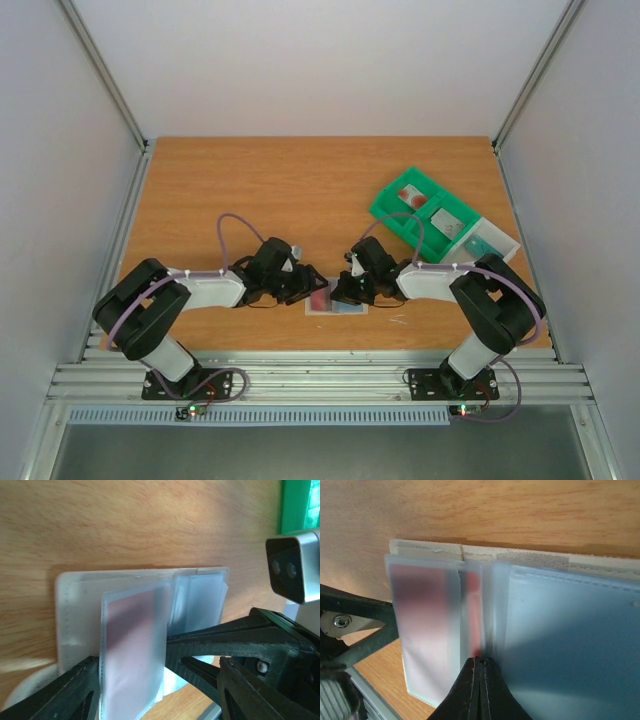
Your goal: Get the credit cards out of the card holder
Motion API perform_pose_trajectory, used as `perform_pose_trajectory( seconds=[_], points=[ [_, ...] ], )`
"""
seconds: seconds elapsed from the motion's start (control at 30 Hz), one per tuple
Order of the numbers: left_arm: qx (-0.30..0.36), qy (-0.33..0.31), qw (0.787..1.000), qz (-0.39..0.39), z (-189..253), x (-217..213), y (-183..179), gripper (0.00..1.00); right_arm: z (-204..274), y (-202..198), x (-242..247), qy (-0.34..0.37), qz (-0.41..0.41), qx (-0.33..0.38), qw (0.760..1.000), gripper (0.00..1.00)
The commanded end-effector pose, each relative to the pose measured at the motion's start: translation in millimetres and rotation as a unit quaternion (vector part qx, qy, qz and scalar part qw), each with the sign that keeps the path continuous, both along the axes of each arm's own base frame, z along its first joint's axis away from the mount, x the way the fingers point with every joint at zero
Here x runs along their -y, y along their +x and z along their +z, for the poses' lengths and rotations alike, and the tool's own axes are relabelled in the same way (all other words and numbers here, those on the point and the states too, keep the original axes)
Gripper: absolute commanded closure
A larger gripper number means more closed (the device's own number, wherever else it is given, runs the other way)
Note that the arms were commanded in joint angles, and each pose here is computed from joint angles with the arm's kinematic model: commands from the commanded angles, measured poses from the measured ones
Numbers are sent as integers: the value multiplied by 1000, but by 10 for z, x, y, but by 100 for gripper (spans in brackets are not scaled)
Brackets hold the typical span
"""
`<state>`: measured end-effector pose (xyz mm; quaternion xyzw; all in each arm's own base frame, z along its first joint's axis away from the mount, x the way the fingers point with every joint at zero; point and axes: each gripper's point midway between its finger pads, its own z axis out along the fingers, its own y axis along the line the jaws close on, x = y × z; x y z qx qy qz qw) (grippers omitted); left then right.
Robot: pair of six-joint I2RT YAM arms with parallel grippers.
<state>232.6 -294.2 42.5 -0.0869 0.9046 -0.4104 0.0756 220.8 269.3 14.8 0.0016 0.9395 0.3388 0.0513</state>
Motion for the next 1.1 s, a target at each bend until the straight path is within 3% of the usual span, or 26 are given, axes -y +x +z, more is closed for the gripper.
perform_pose_trajectory(
  seconds=[0.0,0.3,0.73,1.07],
  points=[
    [14,-47,999,-8,190,179,27,37,-444,-225,282,-77,-14,-43,996,99],
    [9,-126,992,0,448,307,-18,37,-402,-262,265,-53,-19,-38,998,99],
    [7,-125,992,-5,471,400,-53,44,37,-84,304,-48,-25,42,998,89],
    [9,-146,989,-33,520,674,-53,51,60,-110,298,-43,-13,43,998,89]
  ],
)
